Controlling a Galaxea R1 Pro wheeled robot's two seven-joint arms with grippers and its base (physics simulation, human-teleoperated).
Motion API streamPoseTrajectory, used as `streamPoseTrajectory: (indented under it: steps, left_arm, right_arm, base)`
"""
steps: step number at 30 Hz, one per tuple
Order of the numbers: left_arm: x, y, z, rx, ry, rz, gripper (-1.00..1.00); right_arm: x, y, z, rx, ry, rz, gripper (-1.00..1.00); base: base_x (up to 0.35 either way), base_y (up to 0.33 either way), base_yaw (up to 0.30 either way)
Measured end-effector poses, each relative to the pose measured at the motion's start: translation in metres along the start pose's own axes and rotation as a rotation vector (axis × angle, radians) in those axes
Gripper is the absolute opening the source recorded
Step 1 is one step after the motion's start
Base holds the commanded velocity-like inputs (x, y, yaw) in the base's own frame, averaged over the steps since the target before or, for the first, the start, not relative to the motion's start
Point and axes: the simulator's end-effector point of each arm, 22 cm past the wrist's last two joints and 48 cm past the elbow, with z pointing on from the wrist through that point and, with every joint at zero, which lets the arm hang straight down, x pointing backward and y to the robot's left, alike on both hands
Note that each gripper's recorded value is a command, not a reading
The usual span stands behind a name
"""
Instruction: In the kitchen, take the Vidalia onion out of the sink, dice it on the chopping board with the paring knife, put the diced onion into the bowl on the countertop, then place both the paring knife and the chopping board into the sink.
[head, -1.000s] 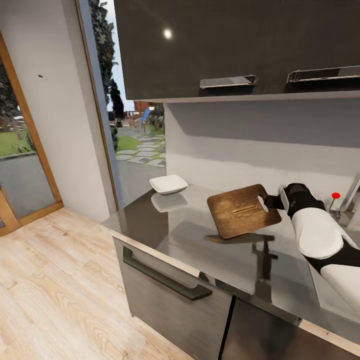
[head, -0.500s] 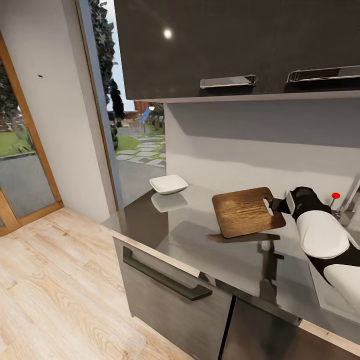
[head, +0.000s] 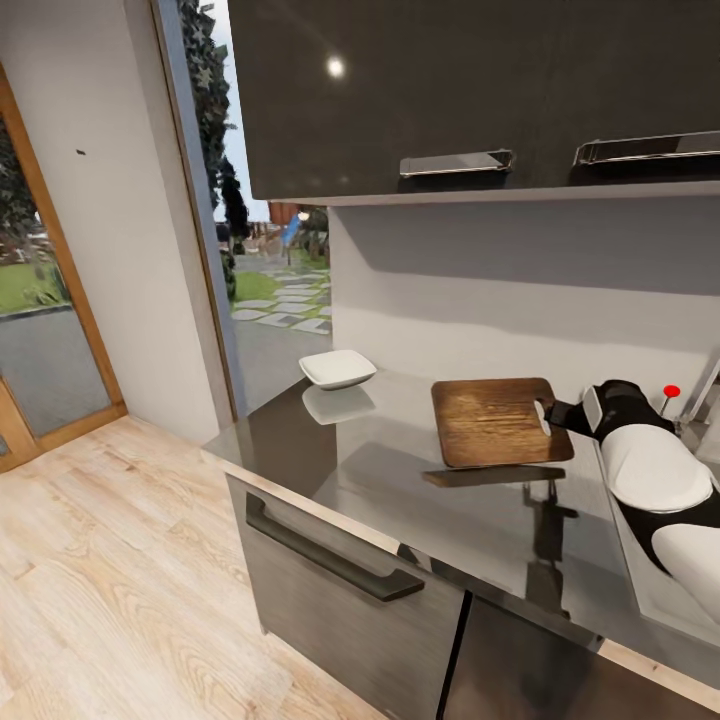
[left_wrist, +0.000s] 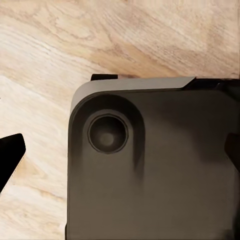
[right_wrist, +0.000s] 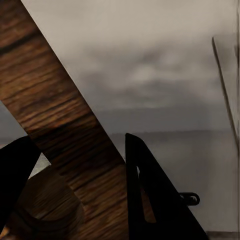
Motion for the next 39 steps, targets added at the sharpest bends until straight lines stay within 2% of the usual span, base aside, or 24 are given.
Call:
streamPoseTrajectory:
  steps: [9,16,27,39]
  left_arm:
    - [0.0002,0.0008,-0.0017,-0.003,-0.022,-0.005,1.0]
    - [0.0006,0.0009,-0.0018,-0.003,-0.022,-0.006,1.0]
    - [-0.0018,0.0008,-0.0015,-0.003,-0.028,-0.006,1.0]
    - [-0.005,0.0018,-0.0011,-0.004,-0.036,-0.005,1.0]
  right_arm:
    - [0.0026,-0.0058,0.0002,0.029,0.008,0.005,-1.0]
    - [0.0027,-0.0058,0.0001,0.029,0.008,0.008,-1.0]
    - [-0.0006,-0.0082,-0.0037,0.034,0.002,0.01,-1.0]
    - [-0.0042,-0.0084,-0.0086,0.032,-0.005,0.009,-1.0]
  base:
    - [0.0,0.015,0.0]
    - [0.0,0.195,-0.044]
    - [0.0,0.273,-0.253]
    - [0.0,0.037,-0.272]
